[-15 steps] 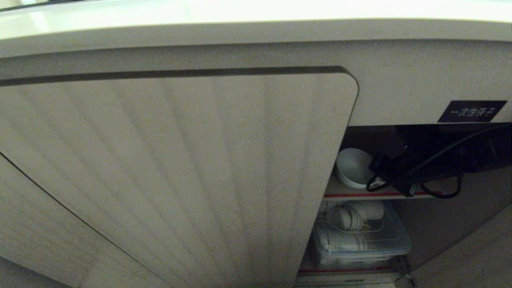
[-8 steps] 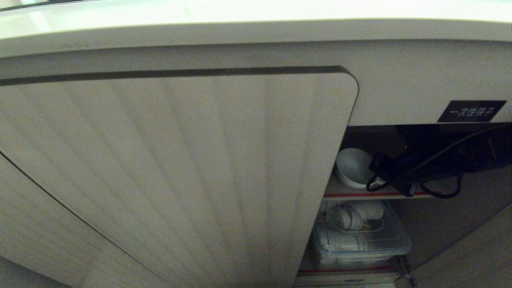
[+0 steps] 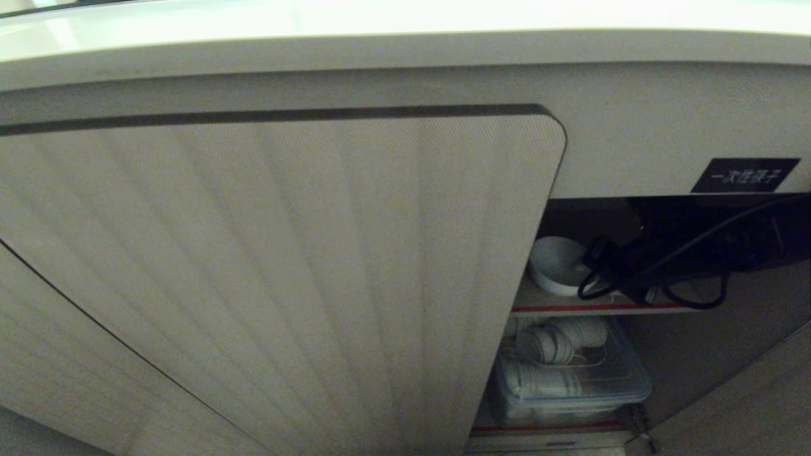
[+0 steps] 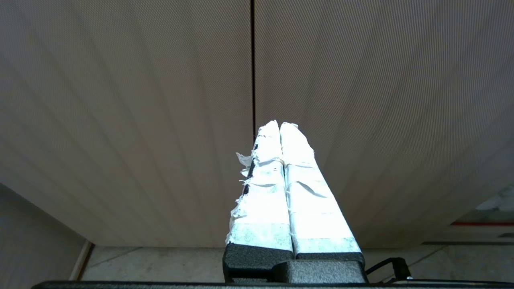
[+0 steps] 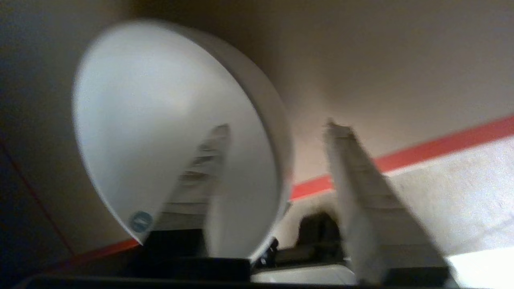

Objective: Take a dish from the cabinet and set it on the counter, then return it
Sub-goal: Put it back into the cabinet

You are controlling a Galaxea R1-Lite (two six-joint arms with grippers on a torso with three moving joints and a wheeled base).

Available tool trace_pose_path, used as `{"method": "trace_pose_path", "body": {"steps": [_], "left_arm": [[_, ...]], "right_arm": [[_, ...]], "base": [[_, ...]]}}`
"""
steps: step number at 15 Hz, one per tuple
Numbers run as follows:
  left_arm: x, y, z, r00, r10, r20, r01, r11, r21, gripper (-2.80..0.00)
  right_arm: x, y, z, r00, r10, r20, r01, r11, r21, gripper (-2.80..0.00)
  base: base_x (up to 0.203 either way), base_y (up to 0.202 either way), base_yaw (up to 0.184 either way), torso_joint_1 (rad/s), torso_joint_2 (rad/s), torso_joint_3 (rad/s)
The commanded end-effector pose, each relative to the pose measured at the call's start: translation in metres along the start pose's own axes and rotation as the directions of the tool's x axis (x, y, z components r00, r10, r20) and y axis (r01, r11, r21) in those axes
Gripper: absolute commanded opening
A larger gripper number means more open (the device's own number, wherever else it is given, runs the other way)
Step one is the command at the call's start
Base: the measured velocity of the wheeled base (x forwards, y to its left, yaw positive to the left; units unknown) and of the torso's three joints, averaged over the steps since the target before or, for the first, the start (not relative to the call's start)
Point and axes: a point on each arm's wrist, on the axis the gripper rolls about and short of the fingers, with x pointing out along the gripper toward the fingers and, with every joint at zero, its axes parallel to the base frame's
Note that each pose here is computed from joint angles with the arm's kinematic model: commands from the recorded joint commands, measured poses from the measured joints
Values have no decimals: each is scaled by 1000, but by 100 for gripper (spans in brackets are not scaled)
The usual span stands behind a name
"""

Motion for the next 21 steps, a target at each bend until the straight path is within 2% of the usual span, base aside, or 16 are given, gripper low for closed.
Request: {"method": "trace_pose_path", "body": {"steps": [1,4,6,11,14,17,21], "left_arm": [[0,0,0,1000,2,2,-2,1000,-1,-280],[0,0,0,1000,1,1,-1,1000,-1,-280],[0,0,0,1000,1,2,-1,1000,-1,-280],[0,0,0,1000,1,0,-1,1000,-1,-280],[0,0,0,1000,3,1,-3,1000,-1,-280],[0,0,0,1000,1,2,-1,1000,-1,-280],[0,0,0,1000,1,1,-1,1000,-1,-280]], "right_arm": [[1,4,4,1000,15,14,-15,1000,2,0],[4,4,5,997,-25,68,25,1000,6,0],[4,3,4,997,-27,69,27,1000,3,0],[-1,8,8,992,26,123,-24,1000,-13,0],[-6,8,6,987,56,152,-45,996,-78,0],[-10,8,4,972,73,224,-46,991,-126,0],[-16,2,-5,951,110,290,-34,967,-253,0]], "base": [[0,0,0,0,0,0],[0,0,0,0,0,0],[0,0,0,0,0,0],[0,0,0,0,0,0],[0,0,0,0,0,0],[0,0,0,0,0,0],[0,0,0,0,0,0]]}}
